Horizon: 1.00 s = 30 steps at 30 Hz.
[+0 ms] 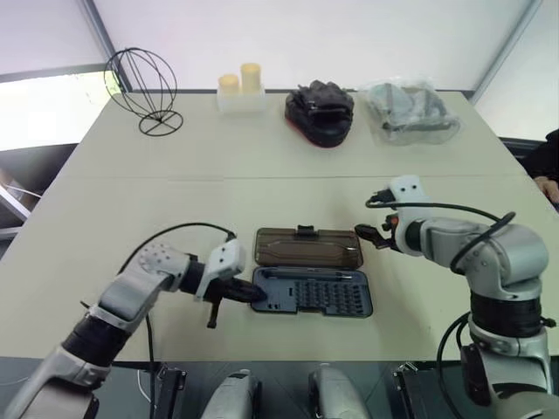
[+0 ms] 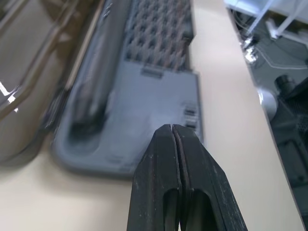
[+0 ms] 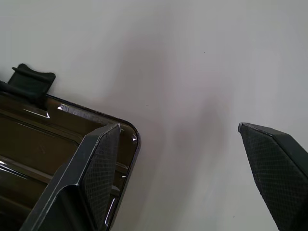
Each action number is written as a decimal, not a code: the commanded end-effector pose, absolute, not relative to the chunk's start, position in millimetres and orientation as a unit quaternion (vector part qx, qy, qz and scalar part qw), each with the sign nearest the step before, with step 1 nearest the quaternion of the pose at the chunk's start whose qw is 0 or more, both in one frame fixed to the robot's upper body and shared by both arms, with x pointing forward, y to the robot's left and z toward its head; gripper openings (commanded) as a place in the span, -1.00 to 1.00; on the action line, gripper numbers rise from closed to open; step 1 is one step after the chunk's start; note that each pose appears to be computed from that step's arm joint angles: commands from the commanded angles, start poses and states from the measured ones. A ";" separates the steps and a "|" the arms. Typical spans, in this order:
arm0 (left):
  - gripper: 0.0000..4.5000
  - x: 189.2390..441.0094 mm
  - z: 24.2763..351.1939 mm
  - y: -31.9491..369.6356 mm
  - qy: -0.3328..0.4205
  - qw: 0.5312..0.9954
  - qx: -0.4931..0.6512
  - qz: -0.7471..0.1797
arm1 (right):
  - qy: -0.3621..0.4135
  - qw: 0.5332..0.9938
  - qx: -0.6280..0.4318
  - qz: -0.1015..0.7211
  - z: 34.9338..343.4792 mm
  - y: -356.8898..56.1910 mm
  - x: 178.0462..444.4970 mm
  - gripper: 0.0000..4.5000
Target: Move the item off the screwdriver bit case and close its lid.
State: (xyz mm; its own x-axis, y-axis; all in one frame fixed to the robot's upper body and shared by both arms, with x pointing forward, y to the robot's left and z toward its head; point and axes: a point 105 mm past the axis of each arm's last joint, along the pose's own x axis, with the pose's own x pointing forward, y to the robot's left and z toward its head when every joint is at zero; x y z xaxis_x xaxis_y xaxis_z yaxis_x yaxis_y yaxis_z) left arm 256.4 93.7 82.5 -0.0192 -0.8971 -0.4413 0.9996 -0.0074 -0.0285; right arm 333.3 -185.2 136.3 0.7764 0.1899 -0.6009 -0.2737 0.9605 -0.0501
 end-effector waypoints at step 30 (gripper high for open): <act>-1.00 258.2 57.9 102.0 0.193 0.708 0.175 -0.656 | 0.396 0.804 -0.229 0.381 71.5 -151.0 359.1 -0.98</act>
State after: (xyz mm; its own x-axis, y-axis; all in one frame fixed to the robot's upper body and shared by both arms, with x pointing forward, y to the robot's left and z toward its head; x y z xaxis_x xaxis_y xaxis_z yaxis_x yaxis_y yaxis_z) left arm 261.2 95.4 75.0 0.0612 -0.8863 -0.4590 0.9976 0.0401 0.0556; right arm 365.8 -143.5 104.1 0.4550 0.4811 -0.7493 -0.8012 0.5885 -0.1087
